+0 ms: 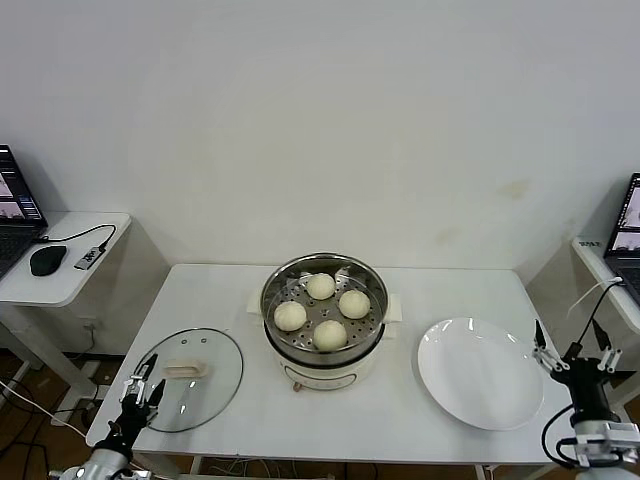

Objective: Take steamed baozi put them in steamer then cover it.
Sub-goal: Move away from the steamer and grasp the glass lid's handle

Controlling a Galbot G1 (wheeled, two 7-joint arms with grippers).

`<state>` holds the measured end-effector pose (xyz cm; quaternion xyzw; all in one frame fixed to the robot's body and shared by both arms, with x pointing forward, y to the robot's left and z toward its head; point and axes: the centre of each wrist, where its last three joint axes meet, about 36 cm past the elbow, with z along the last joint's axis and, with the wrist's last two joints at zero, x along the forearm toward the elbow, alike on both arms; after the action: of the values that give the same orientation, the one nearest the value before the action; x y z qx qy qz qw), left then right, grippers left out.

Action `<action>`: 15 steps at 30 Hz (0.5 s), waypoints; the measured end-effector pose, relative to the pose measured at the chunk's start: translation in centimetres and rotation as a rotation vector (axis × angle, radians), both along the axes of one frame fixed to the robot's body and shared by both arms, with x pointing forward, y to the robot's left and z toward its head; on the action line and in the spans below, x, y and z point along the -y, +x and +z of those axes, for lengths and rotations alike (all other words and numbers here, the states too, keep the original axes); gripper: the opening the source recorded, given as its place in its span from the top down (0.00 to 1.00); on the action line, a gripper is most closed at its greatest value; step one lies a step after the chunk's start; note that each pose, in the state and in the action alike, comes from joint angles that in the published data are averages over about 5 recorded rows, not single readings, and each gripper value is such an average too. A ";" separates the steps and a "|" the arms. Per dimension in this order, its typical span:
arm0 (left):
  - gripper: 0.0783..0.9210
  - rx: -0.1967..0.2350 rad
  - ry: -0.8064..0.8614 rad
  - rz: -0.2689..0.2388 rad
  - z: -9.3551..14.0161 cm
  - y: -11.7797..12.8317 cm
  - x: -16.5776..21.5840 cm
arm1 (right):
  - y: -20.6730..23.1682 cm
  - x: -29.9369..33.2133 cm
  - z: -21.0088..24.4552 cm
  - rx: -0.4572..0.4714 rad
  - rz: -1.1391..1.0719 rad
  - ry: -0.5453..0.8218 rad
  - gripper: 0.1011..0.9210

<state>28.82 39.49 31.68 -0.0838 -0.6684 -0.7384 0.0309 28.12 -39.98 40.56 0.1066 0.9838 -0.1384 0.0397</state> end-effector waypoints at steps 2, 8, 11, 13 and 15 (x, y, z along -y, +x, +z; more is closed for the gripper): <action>0.12 -0.009 0.004 -0.008 -0.3 0.4 0.2 | -0.4 0.0 -0.2 -0.005 -0.009 0.000 0.12; 0.12 -0.028 0.009 -0.027 -1.4 1.5 0.5 | -1.3 0.1 -0.4 -0.014 -0.030 -0.003 0.12; 0.12 -0.033 0.012 -0.035 -1.9 2.1 0.6 | -1.6 0.2 -0.3 -0.017 -0.040 -0.007 0.12; 0.12 -0.035 0.014 -0.039 -2.0 2.6 0.6 | -1.8 0.3 -0.4 -0.020 -0.045 -0.009 0.12; 0.12 -0.037 0.017 -0.043 -2.2 3.1 0.6 | -1.9 0.3 -0.5 -0.023 -0.049 -0.009 0.12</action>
<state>31.94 38.93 29.51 -0.1115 -0.6596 -0.7428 0.0282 26.20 -40.26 40.05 0.1288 0.9807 -0.1448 0.0256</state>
